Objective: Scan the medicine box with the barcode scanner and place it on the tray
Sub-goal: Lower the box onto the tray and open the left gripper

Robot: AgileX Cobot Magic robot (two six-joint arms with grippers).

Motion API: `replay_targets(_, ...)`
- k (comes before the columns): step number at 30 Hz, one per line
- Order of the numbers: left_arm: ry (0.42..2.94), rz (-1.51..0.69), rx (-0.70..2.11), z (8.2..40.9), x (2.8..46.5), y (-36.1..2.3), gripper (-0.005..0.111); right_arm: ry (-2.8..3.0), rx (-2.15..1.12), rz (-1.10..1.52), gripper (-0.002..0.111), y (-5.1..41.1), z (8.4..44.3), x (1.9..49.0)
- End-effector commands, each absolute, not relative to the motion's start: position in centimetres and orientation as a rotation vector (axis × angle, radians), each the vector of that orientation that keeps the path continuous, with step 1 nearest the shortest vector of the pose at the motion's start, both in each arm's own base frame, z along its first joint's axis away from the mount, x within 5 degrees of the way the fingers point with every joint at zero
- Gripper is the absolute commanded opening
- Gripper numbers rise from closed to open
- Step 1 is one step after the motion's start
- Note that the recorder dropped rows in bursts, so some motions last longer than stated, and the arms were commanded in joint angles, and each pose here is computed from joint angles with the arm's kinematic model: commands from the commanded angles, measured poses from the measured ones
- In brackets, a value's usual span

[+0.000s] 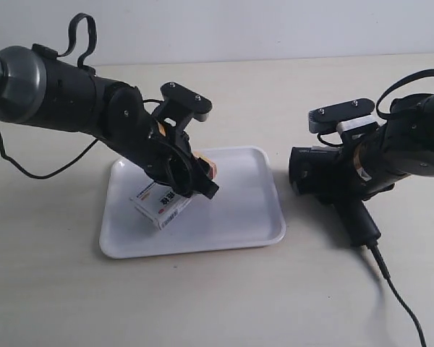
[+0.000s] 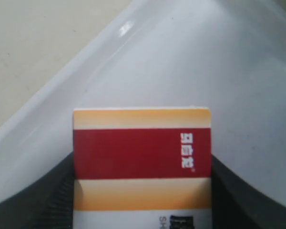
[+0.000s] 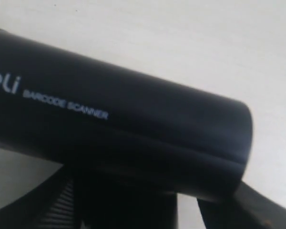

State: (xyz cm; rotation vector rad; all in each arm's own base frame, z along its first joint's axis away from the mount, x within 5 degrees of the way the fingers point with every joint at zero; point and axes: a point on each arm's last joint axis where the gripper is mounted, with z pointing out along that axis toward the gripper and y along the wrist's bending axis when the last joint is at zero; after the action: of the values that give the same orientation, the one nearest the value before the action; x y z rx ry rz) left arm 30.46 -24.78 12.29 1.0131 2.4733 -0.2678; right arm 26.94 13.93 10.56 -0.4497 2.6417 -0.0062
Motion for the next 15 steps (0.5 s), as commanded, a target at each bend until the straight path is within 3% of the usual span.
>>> replay_targets(1,2.445,-0.273,1.005,12.3,30.7,-25.1,0.055,2.661,-0.391,-0.04,0.034,13.6,10.5,27.1)
replay_targets(4,2.446,-0.273,1.006,12.3,30.7,-25.1,0.085,2.652,-0.335,0.002,0.062,13.9,10.7,27.4)
replay_targets(7,2.463,-0.274,1.009,12.2,30.6,-25.1,0.105,2.653,-0.297,0.004,0.089,14.0,10.9,27.5)
replay_targets(10,2.467,-0.273,1.014,12.2,30.5,-25.0,0.105,2.637,-0.326,-0.003,0.104,14.0,11.3,27.6)
replay_targets(15,2.427,-0.268,1.022,15.2,30.6,-24.0,0.099,2.545,-0.276,-0.078,0.102,12.8,15.8,27.1)
